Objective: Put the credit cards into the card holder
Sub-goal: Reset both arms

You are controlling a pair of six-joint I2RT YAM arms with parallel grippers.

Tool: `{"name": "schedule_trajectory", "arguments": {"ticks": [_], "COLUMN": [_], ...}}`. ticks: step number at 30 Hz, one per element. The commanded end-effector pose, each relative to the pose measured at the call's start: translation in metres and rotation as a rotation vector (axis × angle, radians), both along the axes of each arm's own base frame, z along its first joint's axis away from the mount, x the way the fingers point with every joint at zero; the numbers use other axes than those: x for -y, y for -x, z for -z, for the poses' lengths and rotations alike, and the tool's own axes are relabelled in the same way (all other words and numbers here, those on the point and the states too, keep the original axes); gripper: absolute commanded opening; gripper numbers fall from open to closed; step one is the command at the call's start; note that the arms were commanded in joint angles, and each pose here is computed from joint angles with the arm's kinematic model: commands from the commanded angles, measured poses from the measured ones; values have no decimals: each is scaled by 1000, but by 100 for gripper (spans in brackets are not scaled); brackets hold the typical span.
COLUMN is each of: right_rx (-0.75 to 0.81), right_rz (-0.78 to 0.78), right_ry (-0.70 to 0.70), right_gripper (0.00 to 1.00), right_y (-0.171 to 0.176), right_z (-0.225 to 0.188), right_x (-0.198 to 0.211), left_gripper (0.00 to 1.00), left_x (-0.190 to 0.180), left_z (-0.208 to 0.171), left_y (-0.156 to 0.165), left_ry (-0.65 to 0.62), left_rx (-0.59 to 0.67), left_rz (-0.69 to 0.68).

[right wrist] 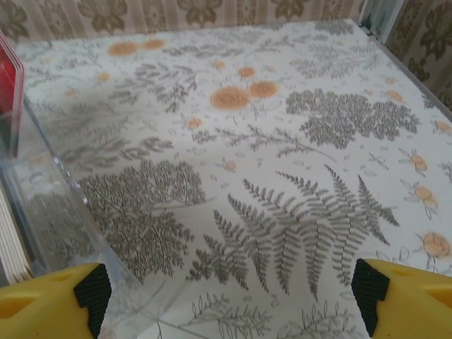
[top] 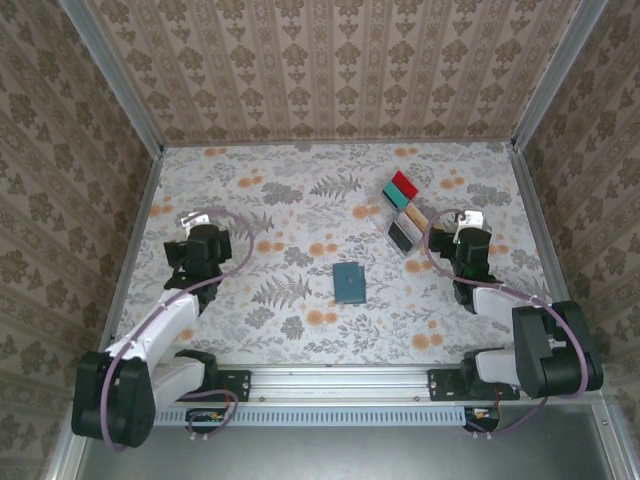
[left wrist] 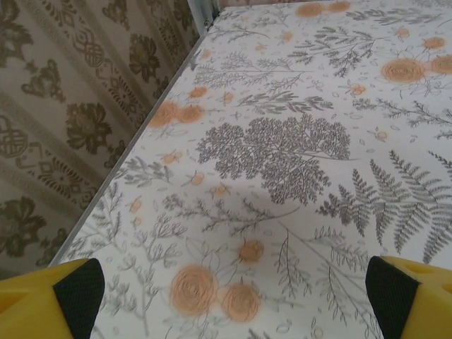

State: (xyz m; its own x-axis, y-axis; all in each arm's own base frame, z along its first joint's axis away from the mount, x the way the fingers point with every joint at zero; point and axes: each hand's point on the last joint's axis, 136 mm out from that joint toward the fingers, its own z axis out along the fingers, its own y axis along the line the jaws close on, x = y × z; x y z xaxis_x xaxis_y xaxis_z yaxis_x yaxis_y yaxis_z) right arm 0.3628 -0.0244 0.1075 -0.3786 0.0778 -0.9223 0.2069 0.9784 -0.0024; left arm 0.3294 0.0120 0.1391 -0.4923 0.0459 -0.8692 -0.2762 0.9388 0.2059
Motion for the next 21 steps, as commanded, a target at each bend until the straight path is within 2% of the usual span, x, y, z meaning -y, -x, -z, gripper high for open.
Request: {"name": "schedule_trajectory", "arguments": {"ticks": [1, 4, 6, 8, 12, 14, 16, 18, 19, 21], "right_rx": [95, 102, 140, 179, 143, 145, 106, 98, 91, 86], "right_rz": [-69, -66, -65, -2, -66, -44, 2, 32, 39, 39], "right_ry": [-18, -10, 3, -5, 7, 9, 2, 8, 14, 19], "right_gripper": [92, 92, 93, 94, 95, 97, 98, 100, 100, 100], "right_y": [-15, -14, -12, -10, -19, -23, -24, -26, -27, -28], "right_z": [-23, -24, -23, -21, -1, 1, 4, 5, 5, 5], "right_x": [-10, -8, -7, 5, -7, -3, 4, 8, 8, 7], "left_gripper": [98, 98, 97, 98, 97, 97, 98, 98, 99, 100], "left_x": [8, 12, 19, 17, 22, 29, 20, 9, 0, -6], "left_z": [13, 22, 17, 13, 14, 24, 27, 40, 37, 47], "left_y": [-15, -25, -32, -39, -53, -58, -62, -60, -66, -63], "left_ry": [-14, -8, -19, -22, -21, -32, -41, 47, 22, 69], "left_rx": [41, 47, 107, 151, 149, 145, 183, 163, 205, 121], "left_rz": [91, 128, 186, 197, 260, 309, 268, 252, 211, 174]}}
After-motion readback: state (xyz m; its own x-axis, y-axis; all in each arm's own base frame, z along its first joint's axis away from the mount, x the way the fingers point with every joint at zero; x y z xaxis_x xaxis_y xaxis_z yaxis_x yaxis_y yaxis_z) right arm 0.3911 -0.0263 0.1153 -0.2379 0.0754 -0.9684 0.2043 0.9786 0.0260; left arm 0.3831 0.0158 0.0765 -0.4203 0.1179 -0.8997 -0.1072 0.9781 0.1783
